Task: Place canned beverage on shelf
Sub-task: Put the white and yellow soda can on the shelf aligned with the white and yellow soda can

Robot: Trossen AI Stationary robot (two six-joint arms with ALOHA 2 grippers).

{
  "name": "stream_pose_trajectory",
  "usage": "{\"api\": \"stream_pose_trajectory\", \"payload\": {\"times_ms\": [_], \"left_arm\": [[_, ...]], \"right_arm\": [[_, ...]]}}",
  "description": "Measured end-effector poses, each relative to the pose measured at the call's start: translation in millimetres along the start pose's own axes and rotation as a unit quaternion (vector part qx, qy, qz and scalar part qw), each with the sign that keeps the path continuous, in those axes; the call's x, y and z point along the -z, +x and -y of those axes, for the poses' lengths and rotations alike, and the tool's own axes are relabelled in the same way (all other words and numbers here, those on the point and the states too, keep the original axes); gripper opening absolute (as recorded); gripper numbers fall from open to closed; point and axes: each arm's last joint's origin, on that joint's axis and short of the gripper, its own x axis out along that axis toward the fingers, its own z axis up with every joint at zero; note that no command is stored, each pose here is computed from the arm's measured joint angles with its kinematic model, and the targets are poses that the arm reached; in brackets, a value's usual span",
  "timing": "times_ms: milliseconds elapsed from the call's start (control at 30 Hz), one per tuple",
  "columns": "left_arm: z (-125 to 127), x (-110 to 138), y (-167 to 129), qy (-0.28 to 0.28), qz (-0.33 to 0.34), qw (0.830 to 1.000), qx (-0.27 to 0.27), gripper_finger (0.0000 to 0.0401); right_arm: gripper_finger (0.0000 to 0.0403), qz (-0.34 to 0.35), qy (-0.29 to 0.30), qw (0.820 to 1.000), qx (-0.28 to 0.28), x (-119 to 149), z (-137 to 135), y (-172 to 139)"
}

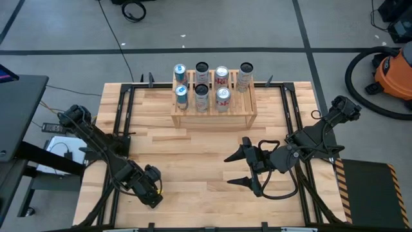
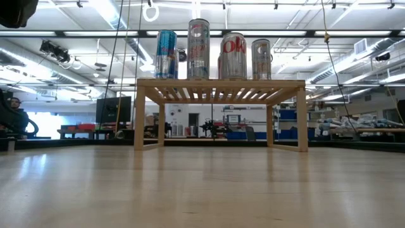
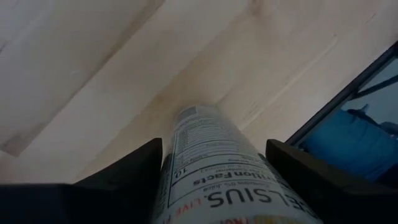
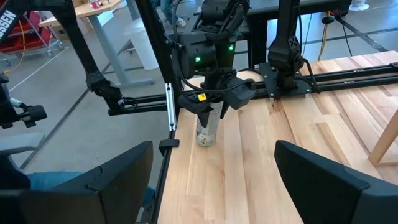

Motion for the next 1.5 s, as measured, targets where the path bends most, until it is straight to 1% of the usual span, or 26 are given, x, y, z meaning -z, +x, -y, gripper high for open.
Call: {"api": "stream_pose_trajectory", "payload": {"times_ms": [200,433,567,700,800,933,1100,1333,1500], "left_arm": [[-2,-1,1,-0.007,0.009,1.000,-0.011,0.0315],[-3,-1,1,-0.011,0.011,1.000,-0.016,0.0338],[2,0,-3,-0.011,0.010,1.000,-0.004,0.0339],[11,1,-14,-0.009,0.008,1.000,0.011,0.0339],[13,3,-19,-0.016,0.005,1.000,0.006,0.0339],[11,10,-14,-0.031,-0.002,0.999,-0.011,0.0339],[15,21,-11,-0.041,-0.016,0.999,0.003,0.0339],[17,17,-10,-0.049,-0.015,0.999,0.014,0.0339],[21,21,-10,-0.057,-0.040,0.997,0.028,0.0339]], "right_arm": [[0.0345,0.000,0.000,1.000,0.000,0,0,0],[0.0345,0.000,0.000,1.000,0.000,0,0,0],[0.0345,0.000,0.000,1.000,0.000,0,0,0],[0.0345,0.000,0.000,1.000,0.000,0,0,0],[0.0345,0.000,0.000,1.000,0.000,0,0,0],[0.0345,0.000,0.000,1.000,0.000,0,0,0],[0.0345,0.000,0.000,1.000,0.000,0,0,0],[0.0345,0.000,0.000,1.000,0.000,0,0,0],[0.0345,0.000,0.000,1.000,0.000,0,0,0]]}}
